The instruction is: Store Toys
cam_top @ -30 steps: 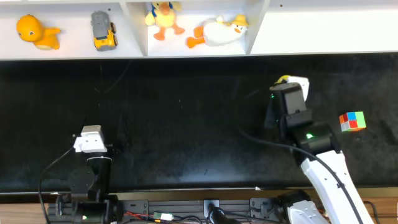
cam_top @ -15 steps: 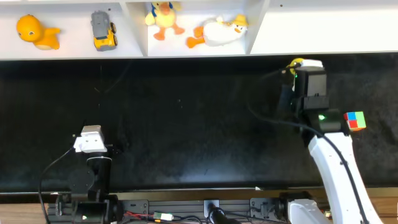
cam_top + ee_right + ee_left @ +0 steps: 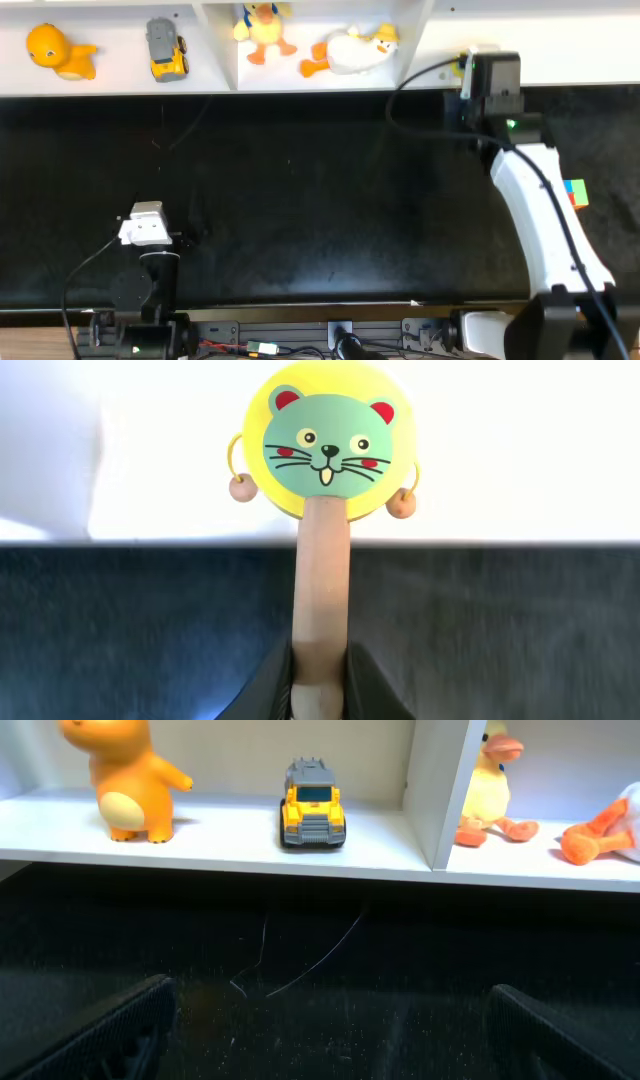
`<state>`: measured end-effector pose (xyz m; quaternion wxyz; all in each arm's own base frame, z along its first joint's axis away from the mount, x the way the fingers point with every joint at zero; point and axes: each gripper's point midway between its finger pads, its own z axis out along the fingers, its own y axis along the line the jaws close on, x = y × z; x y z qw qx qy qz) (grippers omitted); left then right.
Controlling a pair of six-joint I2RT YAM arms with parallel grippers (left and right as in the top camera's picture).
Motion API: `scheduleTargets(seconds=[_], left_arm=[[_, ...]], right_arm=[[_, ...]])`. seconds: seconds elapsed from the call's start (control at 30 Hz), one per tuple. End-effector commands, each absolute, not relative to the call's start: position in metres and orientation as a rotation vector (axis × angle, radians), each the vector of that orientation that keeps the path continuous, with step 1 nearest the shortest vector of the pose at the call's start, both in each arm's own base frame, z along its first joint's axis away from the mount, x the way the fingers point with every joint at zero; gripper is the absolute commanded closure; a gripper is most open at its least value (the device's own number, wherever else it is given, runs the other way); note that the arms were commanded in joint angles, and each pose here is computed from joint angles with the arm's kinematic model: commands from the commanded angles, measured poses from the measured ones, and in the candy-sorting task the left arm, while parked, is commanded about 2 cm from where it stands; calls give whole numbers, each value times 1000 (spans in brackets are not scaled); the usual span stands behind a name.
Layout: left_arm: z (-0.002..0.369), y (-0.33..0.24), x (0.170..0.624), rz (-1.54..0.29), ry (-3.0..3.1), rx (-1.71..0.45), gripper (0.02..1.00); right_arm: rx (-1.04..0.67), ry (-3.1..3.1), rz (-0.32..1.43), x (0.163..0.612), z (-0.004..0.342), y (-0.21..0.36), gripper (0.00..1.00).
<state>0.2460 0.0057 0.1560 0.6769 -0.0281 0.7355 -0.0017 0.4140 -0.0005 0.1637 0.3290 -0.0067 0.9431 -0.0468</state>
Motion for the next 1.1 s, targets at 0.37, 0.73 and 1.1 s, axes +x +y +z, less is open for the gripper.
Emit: scheduleTargets(seconds=[0.37, 0.73, 1.1], left_arm=[[156, 6, 246, 13, 1649, -46, 20], [156, 6, 246, 13, 1649, -46, 20], [156, 6, 246, 13, 1649, -46, 20]], right_arm=[[-130, 2431, -109, 474, 169, 5, 890], [-136, 2405, -21, 496, 152, 9, 879], [-149, 2416, 42, 503, 134, 17, 866]])
